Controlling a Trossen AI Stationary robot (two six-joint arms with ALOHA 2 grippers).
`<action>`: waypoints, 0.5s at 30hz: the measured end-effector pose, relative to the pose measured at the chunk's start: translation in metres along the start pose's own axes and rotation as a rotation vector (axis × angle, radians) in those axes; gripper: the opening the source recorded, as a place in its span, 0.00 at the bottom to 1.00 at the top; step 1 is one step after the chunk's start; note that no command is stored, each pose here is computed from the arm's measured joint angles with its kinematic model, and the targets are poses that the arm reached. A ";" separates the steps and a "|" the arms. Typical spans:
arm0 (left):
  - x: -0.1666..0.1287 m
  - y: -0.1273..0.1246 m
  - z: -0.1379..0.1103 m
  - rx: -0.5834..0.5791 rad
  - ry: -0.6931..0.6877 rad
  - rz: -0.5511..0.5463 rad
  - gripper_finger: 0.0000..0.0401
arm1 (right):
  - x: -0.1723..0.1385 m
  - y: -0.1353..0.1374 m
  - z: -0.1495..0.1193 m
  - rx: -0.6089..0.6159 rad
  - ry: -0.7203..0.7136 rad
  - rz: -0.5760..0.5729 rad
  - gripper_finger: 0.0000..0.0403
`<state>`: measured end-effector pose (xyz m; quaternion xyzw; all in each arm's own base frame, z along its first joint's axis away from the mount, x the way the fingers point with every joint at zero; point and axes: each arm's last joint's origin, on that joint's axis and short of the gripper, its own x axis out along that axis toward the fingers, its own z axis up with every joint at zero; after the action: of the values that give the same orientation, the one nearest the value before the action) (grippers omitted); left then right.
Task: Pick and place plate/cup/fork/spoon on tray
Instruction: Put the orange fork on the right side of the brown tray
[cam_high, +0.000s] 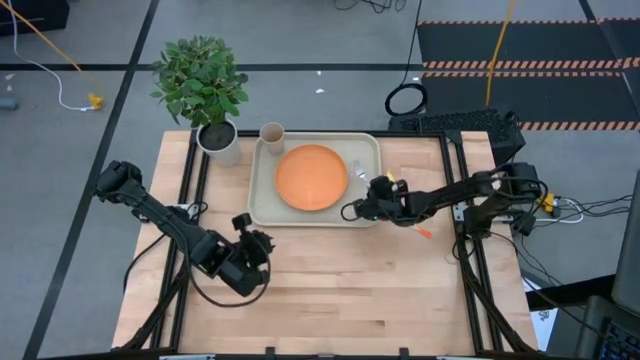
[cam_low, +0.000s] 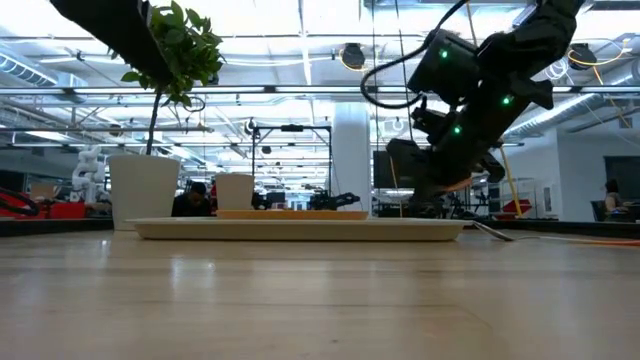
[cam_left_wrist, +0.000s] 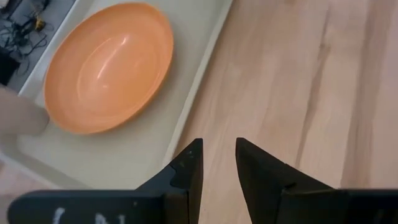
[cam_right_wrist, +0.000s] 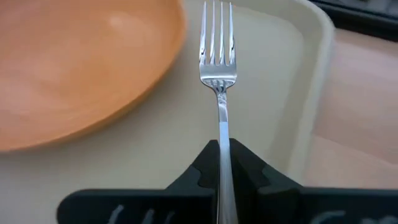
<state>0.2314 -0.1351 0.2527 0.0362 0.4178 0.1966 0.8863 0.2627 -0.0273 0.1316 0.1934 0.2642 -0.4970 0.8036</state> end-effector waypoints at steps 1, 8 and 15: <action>0.000 -0.001 0.001 0.005 -0.011 -0.009 0.24 | 0.002 -0.001 0.000 0.020 0.007 -0.005 0.01; 0.000 -0.007 0.010 0.048 -0.079 -0.059 0.24 | 0.012 -0.002 0.001 0.096 0.039 0.003 0.01; 0.001 -0.009 0.017 0.094 -0.130 -0.082 0.24 | 0.027 -0.002 -0.010 0.142 0.073 -0.027 0.01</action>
<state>0.2477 -0.1409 0.2610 0.0734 0.3693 0.1376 0.9161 0.2683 -0.0416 0.1072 0.2643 0.2599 -0.5178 0.7711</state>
